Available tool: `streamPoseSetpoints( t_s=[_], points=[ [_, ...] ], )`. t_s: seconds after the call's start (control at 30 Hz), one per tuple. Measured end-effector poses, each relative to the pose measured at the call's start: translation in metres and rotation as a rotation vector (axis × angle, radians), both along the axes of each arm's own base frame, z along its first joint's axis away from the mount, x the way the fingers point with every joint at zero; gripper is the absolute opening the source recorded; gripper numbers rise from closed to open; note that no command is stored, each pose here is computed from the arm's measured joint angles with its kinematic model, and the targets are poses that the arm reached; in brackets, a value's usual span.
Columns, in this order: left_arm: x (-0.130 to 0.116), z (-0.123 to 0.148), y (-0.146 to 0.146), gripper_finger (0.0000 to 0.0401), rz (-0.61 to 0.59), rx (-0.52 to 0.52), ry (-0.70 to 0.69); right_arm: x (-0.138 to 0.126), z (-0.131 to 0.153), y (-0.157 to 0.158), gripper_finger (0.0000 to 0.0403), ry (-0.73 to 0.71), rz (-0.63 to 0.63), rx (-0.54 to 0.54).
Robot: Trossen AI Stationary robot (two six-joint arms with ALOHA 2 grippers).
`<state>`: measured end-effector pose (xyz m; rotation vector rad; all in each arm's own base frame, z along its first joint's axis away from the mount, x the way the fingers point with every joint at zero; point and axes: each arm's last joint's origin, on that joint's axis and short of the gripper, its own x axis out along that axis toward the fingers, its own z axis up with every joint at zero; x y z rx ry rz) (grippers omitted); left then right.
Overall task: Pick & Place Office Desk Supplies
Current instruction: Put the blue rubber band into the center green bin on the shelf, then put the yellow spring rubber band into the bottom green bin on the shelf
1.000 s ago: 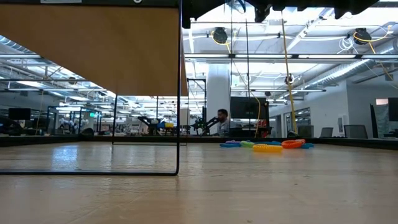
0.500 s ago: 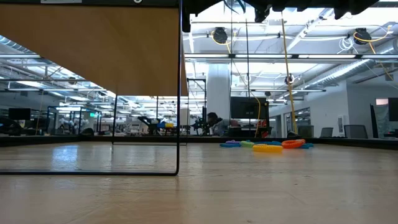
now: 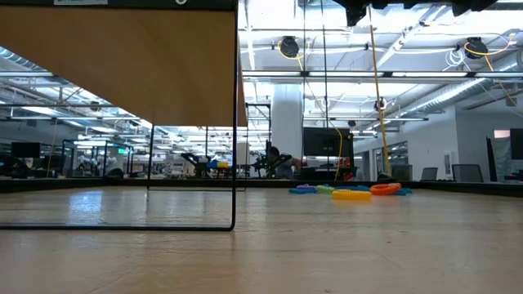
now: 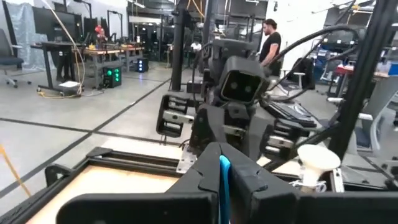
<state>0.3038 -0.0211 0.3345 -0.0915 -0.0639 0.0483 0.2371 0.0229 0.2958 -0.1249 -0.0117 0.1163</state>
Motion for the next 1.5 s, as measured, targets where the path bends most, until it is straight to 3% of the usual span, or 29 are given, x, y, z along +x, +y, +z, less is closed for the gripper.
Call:
streamPoseSetpoints(
  t_s=[0.17,0.4,0.67,0.87,1.17,1.33,1.5],
  points=[
    [-0.03,0.001,-0.006,0.0005,0.019,-0.015,0.039,-0.015,0.002,-0.003,0.0145,0.067,-0.07,0.046],
    [-0.069,-0.036,-0.009,0.0007,0.216,-0.109,0.064,-0.031,0.008,-0.006,0.0143,0.086,-0.108,0.044],
    [-0.078,-0.056,-0.007,0.0012,0.24,-0.178,0.07,-0.033,0.009,-0.006,0.0133,0.09,-0.108,0.035],
    [-0.076,-0.058,-0.008,0.0069,0.231,-0.194,0.081,-0.033,0.009,-0.006,0.014,0.089,-0.108,0.031],
    [-0.077,-0.057,-0.007,0.021,0.231,-0.187,0.072,-0.033,0.004,-0.006,0.0141,0.133,-0.113,0.023],
    [-0.081,-0.045,-0.006,0.0255,0.227,-0.14,0.001,-0.035,-0.009,-0.011,0.0135,0.213,-0.28,0.004],
    [-0.081,-0.043,-0.006,0.0274,0.228,-0.098,-0.01,-0.039,-0.041,-0.016,0.0133,0.292,-0.424,-0.029]
  ],
)
